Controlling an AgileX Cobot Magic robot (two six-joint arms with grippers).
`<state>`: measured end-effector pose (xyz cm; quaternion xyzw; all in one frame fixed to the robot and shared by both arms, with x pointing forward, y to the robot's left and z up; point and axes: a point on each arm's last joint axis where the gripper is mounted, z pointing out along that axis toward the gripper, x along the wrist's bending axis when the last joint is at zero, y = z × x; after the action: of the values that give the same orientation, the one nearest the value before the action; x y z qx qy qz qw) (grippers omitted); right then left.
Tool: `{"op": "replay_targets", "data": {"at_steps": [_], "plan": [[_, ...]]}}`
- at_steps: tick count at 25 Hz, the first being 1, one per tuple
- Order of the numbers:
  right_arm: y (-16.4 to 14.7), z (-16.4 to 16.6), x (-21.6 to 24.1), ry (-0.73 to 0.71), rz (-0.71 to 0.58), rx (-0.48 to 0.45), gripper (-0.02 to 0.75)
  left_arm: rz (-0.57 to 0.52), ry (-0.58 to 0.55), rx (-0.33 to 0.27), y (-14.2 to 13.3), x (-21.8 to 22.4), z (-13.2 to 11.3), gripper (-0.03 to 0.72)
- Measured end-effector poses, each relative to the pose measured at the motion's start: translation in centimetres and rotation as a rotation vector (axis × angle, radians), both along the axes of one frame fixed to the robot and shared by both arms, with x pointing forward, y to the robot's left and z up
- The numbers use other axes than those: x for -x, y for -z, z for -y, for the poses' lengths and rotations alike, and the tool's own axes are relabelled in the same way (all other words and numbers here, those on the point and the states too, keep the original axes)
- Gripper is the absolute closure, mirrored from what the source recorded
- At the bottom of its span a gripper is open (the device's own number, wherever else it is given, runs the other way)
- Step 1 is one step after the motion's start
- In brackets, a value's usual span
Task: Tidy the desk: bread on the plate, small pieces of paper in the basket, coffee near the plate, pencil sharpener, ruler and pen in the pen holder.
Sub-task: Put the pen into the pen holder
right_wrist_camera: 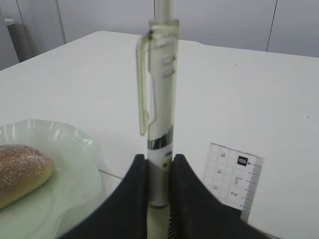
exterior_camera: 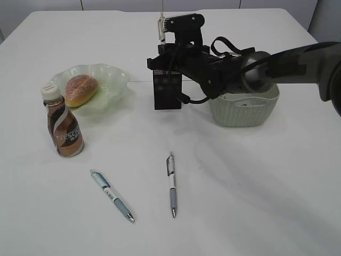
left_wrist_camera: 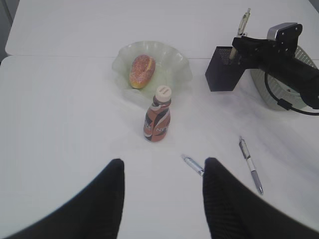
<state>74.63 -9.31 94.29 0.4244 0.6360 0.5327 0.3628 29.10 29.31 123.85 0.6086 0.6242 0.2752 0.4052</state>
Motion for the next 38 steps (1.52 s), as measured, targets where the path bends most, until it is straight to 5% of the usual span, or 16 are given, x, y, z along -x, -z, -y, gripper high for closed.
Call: {"op": "replay_targets", "data": {"at_steps": [7, 15, 21, 38], "plan": [[0.0, 0.0, 0.0, 0.004, -0.006, -0.004, 0.603, 0.000, 0.000, 0.000, 0.0, 0.0, 0.0, 0.318], [0.2, 0.1, 0.0, 0.005, -0.026, 0.004, 0.387, 0.000, 0.000, 0.000, 0.0, 0.0, 0.0, 0.320], [0.1, 0.2, 0.1, 0.005, -0.064, 0.019, 0.363, 0.001, -0.002, -0.002, 0.0, 0.0, 0.0, 0.323], [-15.6, 3.2, 9.4, -0.019, -0.580, 0.077, 0.363, 0.001, -0.004, -0.005, 0.0, 0.0, -0.1, 0.325]]}}
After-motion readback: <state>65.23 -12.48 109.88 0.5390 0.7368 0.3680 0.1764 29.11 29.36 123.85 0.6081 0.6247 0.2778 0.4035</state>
